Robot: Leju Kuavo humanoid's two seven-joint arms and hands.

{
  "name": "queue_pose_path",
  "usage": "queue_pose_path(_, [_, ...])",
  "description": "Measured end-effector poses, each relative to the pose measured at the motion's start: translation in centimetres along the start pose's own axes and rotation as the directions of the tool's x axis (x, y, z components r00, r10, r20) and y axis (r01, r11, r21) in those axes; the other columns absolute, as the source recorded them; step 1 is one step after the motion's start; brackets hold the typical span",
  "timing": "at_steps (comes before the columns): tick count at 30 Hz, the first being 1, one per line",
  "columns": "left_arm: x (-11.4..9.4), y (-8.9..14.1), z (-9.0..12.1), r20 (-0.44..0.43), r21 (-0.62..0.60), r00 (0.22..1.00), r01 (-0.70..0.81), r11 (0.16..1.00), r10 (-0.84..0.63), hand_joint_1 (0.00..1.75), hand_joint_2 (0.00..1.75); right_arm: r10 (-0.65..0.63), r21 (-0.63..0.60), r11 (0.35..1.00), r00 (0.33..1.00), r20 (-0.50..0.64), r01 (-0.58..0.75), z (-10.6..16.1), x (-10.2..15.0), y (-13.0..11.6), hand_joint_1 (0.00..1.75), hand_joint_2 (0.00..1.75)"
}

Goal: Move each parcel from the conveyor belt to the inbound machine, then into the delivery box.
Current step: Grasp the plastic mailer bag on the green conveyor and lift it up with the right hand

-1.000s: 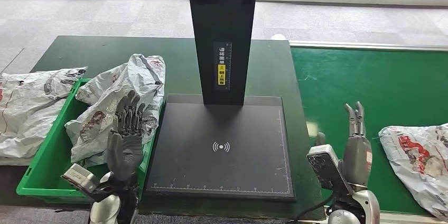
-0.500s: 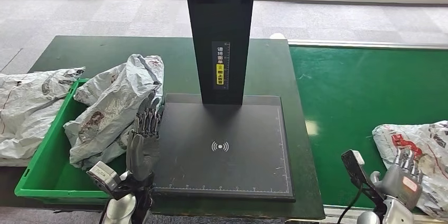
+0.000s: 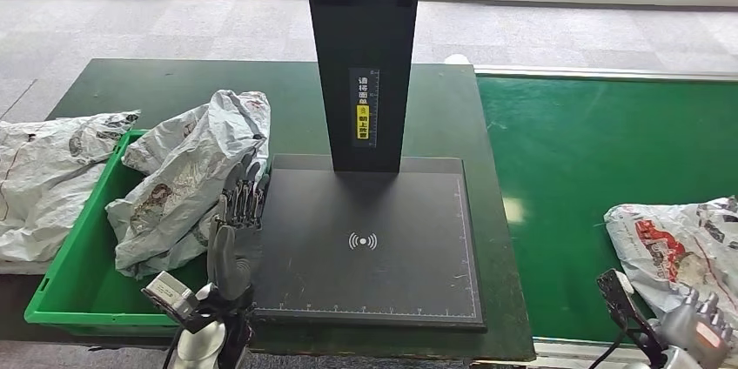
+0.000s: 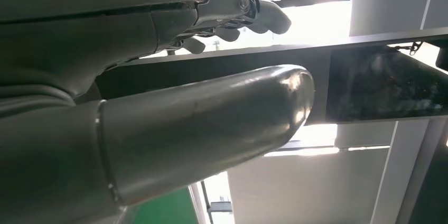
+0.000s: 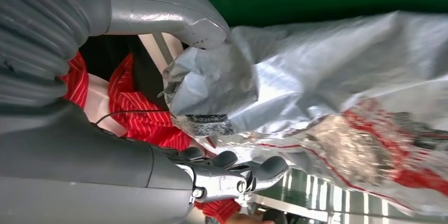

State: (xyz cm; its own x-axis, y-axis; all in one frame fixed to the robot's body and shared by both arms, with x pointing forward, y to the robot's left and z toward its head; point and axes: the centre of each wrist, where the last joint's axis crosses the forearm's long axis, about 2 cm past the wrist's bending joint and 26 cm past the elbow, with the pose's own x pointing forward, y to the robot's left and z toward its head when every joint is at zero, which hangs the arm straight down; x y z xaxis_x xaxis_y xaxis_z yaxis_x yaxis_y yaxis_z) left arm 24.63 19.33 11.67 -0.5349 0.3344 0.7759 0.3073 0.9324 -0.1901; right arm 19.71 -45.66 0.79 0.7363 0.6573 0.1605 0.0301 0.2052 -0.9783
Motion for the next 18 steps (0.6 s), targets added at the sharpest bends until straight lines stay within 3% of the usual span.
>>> queue_pose_path(9, [0.0, 0.1, 0.1, 0.004, -0.002, 1.000, 0.004, 1.000, -0.004, 0.00, 0.00, 0.015, 0.062, 0.998, 0.995, -0.103, -0.008, -1.5, -3.3, 0.7, 0.00, 1.75])
queue_pose_path(18, [0.1, 0.0, 0.2, 0.004, -0.007, 1.000, 0.012, 1.000, -0.012, 0.00, 0.00, 0.002, 0.077, 0.997, 0.989, -0.146, 0.010, -2.2, -4.2, 0.7, 0.00, 1.75])
